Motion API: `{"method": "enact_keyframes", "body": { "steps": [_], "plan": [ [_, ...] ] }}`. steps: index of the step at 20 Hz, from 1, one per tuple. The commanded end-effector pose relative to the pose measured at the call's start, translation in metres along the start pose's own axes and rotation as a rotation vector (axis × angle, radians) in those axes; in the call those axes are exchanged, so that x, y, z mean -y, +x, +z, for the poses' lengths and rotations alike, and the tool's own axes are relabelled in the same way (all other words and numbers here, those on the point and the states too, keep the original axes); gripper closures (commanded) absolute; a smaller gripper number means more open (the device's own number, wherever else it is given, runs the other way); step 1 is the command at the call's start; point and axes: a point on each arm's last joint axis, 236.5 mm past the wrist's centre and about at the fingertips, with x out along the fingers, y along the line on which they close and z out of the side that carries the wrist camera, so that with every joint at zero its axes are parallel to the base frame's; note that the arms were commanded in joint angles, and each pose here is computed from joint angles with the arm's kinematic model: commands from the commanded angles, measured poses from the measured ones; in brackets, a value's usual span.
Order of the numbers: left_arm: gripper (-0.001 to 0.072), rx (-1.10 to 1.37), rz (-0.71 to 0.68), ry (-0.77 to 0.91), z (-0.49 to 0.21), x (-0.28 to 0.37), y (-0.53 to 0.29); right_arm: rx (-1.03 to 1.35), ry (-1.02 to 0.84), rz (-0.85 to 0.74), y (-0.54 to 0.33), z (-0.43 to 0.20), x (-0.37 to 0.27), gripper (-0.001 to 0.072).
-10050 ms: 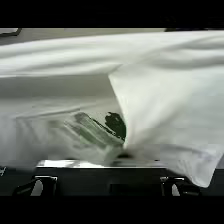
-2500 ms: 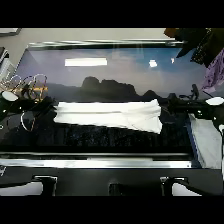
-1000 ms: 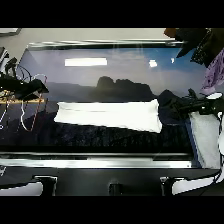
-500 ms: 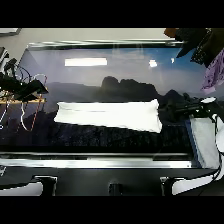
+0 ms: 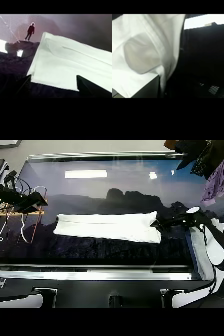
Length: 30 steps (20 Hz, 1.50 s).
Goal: Fold the clothes and pants, and hang the long-sleeved shirts on hangers.
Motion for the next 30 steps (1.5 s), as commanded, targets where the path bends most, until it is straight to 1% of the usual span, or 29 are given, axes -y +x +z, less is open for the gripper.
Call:
{"method": "enact_keyframes", "body": {
  "steps": [1,2,6,11,14,17,19,22,25,30],
  "plan": [
    [0.0602,-0.007,-0.018,-0.002,-0.001,0.004,0.002,0.016,-0.021,0.024,-0.013,0.001,-0.024,0.0680],
    [0.0693,-0.012,-0.034,-0.004,-0.001,0.009,0.005,0.021,-0.027,0.028,-0.024,0.000,-0.034,0.0680],
    [0.0693,-0.087,-0.134,0.012,-0.019,0.053,0.045,0.053,-0.038,-0.015,-0.067,-0.006,-0.059,0.0680],
    [0.0693,-0.206,-0.328,0.031,-0.070,0.163,0.127,0.106,-0.047,-0.067,-0.108,-0.017,-0.078,0.0680],
    [0.0693,-0.268,-0.445,0.002,-0.113,0.235,0.168,0.150,-0.050,-0.092,-0.129,-0.025,-0.086,0.0680],
    [0.0693,-0.320,-0.512,-0.031,-0.157,0.286,0.195,0.194,-0.040,-0.119,-0.147,-0.032,-0.090,0.0680],
    [0.0693,-0.365,-0.539,-0.050,-0.187,0.310,0.208,0.229,-0.033,-0.116,-0.159,-0.035,-0.097,0.0680],
    [0.0694,-0.418,-0.552,0.003,-0.228,0.338,0.216,0.272,-0.062,-0.104,-0.178,-0.037,-0.114,0.0680],
    [0.0694,-0.411,-0.585,0.048,-0.244,0.370,0.218,0.317,-0.091,-0.090,-0.196,-0.032,-0.132,0.0680],
    [0.0694,-0.448,-0.614,0.043,-0.269,0.413,0.230,0.342,-0.102,-0.071,-0.211,-0.033,-0.147,0.0680]
  ]
}}
